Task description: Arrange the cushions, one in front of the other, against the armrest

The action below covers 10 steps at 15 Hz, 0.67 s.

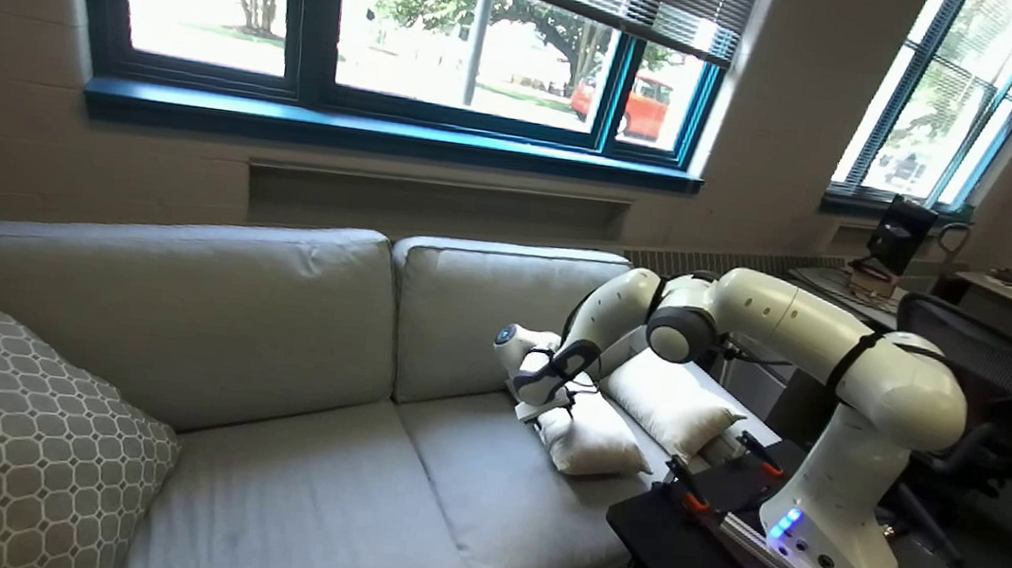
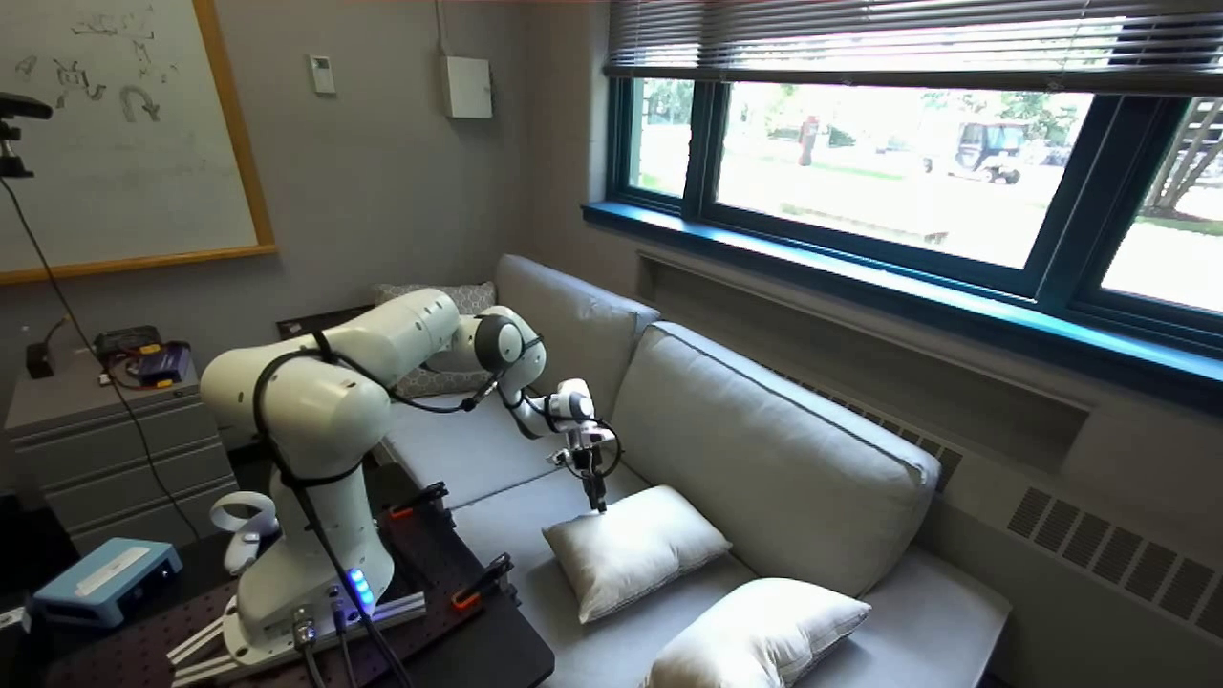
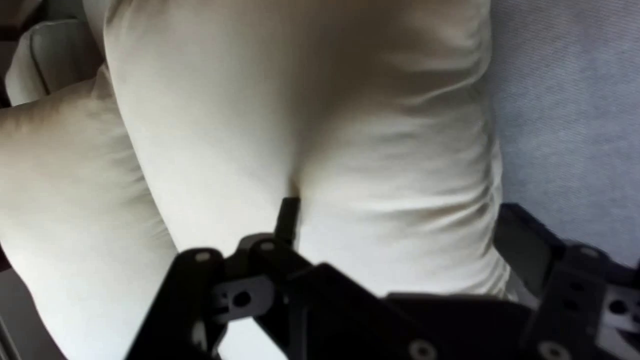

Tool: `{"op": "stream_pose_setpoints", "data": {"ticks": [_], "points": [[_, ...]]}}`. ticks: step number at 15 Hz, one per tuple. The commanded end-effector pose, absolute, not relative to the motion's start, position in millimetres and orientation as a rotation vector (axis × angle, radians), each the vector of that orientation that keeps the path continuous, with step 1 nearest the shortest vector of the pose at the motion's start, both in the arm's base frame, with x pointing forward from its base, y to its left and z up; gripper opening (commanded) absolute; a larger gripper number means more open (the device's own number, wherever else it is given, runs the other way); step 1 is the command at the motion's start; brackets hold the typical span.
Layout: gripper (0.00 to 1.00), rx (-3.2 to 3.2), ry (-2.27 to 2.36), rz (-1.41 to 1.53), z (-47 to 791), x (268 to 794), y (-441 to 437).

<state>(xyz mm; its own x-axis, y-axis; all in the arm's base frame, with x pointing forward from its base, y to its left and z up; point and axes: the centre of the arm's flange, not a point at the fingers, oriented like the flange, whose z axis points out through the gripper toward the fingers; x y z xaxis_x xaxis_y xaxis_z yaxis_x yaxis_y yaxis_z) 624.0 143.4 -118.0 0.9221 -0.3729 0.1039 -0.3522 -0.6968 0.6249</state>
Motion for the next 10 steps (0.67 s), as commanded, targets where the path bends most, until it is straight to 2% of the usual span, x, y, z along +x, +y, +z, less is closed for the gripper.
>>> {"op": "stream_pose_setpoints", "data": {"ticks": [1,2,3,10], "points": [[0.75,2.34,-0.477,-0.078,-161,662,130],[0.69,2.33,-0.475,-0.087,-166,665,125],[0.68,2.326,-0.473,-0.104,-174,668,119],[0.16,2.334,-0.492,-0.154,-187,666,77]]}}
